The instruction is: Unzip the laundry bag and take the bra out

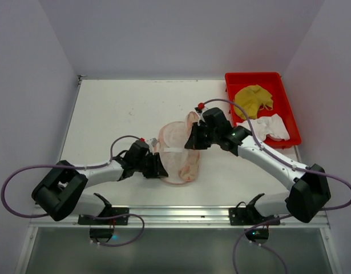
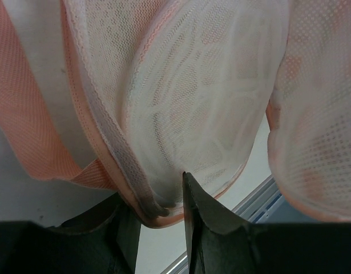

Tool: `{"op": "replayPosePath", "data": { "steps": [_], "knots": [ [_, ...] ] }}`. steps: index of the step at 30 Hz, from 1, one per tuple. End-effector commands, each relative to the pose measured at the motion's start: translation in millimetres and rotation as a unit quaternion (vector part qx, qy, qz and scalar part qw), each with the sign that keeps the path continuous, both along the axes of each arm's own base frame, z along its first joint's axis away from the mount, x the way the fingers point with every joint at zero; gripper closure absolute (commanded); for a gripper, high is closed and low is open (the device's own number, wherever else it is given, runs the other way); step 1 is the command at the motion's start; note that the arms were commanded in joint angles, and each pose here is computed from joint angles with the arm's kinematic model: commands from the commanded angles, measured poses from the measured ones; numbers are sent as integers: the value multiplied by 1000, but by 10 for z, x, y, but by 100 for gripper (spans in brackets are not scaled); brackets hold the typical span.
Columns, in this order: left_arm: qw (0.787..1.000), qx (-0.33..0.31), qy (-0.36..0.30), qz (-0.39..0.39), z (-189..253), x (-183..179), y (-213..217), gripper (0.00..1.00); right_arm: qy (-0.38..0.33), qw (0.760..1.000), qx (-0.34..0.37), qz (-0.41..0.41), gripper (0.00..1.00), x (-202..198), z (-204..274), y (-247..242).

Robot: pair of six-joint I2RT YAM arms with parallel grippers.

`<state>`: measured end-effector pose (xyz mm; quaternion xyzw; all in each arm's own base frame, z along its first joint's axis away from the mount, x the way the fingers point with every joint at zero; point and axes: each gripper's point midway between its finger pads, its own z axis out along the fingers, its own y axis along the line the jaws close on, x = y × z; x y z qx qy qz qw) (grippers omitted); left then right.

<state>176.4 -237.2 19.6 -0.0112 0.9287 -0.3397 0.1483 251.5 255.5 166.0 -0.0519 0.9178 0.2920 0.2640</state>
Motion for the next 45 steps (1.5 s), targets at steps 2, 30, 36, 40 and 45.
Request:
{"op": "replayPosePath", "data": {
  "steps": [2, 30, 36, 40, 45],
  "knots": [
    [999, -31, -16, -8, 83, 51, -195, 64, 3, 996, 79, 44, 100, 61, 92, 495],
    [996, 34, -10, 84, -11, -46, 235, 12, 106, 974, 159, 125, 100, -20, -680, 1137],
    [992, 50, -30, 112, 101, -54, 404, 15, 92, 975, 159, 125, 100, 28, -552, 1159],
    [987, 86, -33, 132, 57, -74, 582, 17, 100, 973, 166, 125, 100, 52, -589, 1210],
    [985, 96, -30, 144, 47, -87, 669, 18, 114, 969, 182, 122, 89, 49, -648, 1260]
  ]
}}
